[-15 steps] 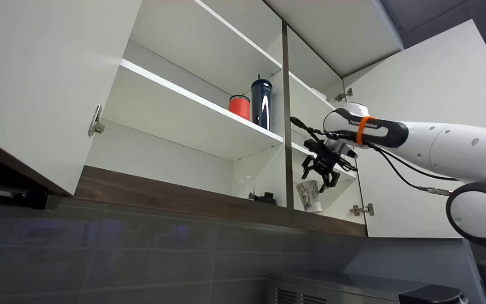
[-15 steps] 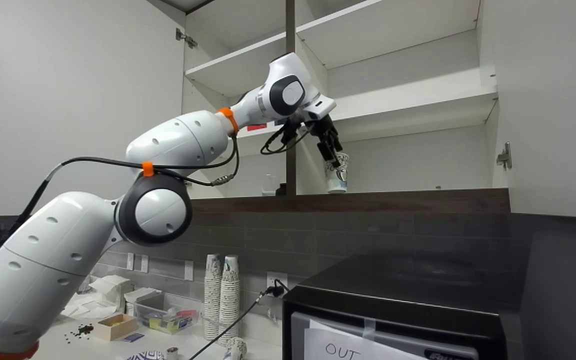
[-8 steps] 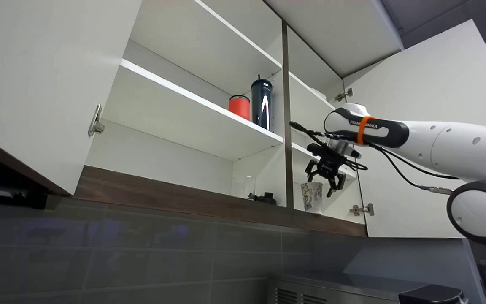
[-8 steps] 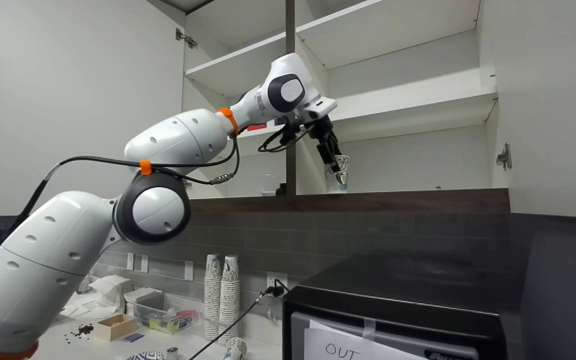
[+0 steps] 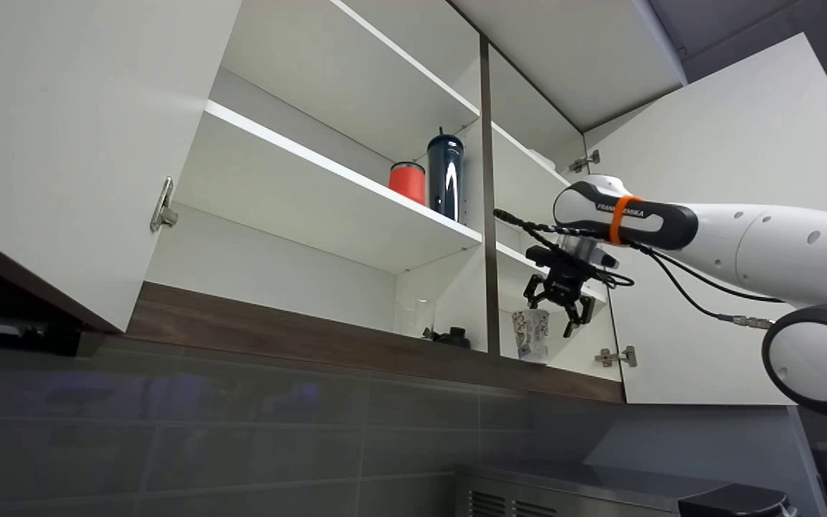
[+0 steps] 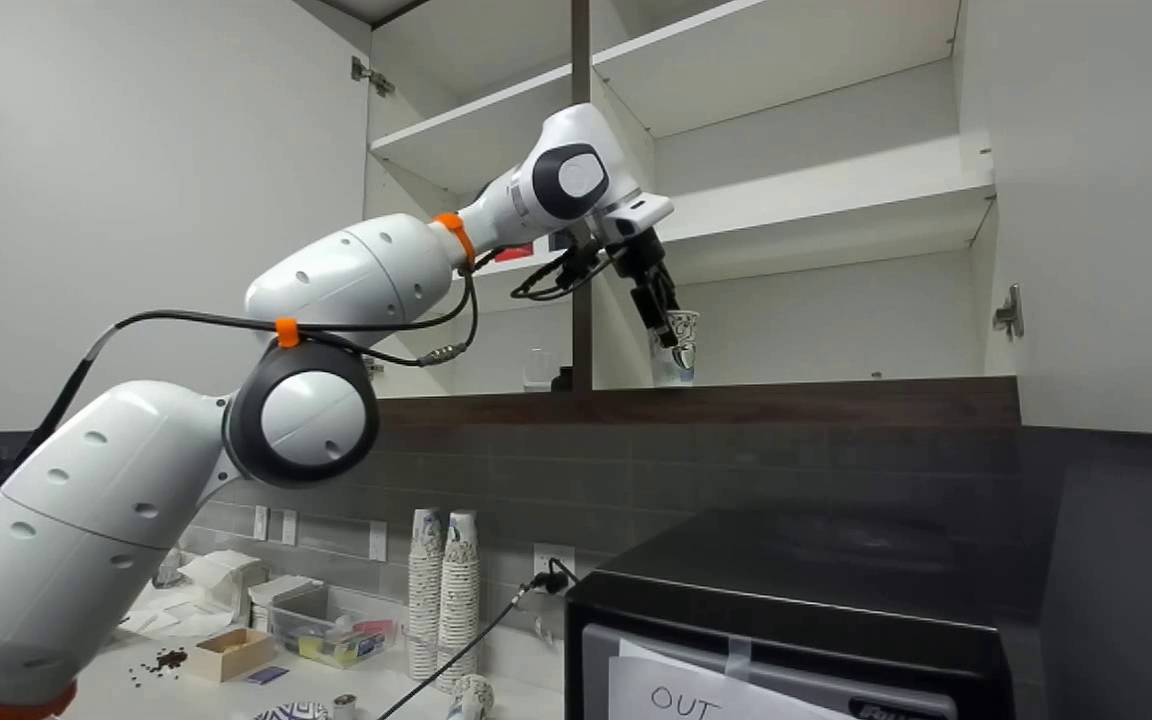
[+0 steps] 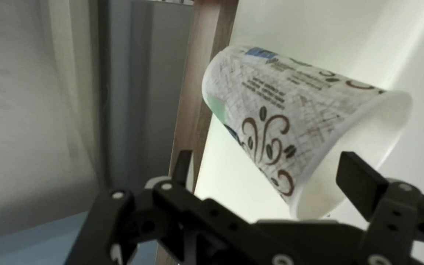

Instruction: Put the cup inside the cabinet on the right

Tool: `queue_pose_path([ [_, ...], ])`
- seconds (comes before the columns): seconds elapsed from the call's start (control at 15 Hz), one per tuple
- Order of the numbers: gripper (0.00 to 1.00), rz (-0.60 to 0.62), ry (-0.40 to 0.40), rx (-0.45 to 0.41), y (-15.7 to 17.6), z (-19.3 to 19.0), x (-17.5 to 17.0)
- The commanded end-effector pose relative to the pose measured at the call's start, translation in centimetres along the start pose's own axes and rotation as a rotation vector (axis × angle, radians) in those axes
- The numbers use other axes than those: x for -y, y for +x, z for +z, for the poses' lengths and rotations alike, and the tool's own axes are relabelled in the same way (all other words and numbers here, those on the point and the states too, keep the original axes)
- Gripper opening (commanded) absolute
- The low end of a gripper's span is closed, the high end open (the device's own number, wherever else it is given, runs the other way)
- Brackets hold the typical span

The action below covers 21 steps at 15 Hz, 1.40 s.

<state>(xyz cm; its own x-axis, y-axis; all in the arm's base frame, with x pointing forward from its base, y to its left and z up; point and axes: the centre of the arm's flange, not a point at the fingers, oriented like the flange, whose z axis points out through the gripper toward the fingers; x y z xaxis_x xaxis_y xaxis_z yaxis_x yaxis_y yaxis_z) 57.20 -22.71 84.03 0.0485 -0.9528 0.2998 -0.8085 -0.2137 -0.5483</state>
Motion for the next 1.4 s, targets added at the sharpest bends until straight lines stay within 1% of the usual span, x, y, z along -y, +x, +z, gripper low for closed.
queue_pose_path([
  [0.0,1.0,-0.014,0.011,0.012,1.6,-2.1,1.1],
  [0.13,1.0,-0.037,0.019,0.0,2.0,-3.1,0.5],
  [0.27,1.0,-0.062,0.045,-0.018,2.5,-4.3,-0.2],
  [0.47,1.0,-0.104,0.084,-0.007,3.2,-6.0,-1.3],
  [0.6,1.0,-0.187,0.121,0.021,3.8,-7.2,-2.2],
  [0.73,1.0,-0.31,0.131,0.027,4.5,-8.3,-3.4],
  [0.87,1.0,-0.426,0.127,0.02,5.2,-9.7,-5.1],
  [1.07,1.0,-0.591,0.097,0.022,6.1,-11.8,-8.1],
  [1.13,1.0,-0.637,0.101,0.049,6.3,-12.4,-9.0],
  [1.33,1.0,-0.778,0.074,0.112,6.6,-13.0,-12.1],
])
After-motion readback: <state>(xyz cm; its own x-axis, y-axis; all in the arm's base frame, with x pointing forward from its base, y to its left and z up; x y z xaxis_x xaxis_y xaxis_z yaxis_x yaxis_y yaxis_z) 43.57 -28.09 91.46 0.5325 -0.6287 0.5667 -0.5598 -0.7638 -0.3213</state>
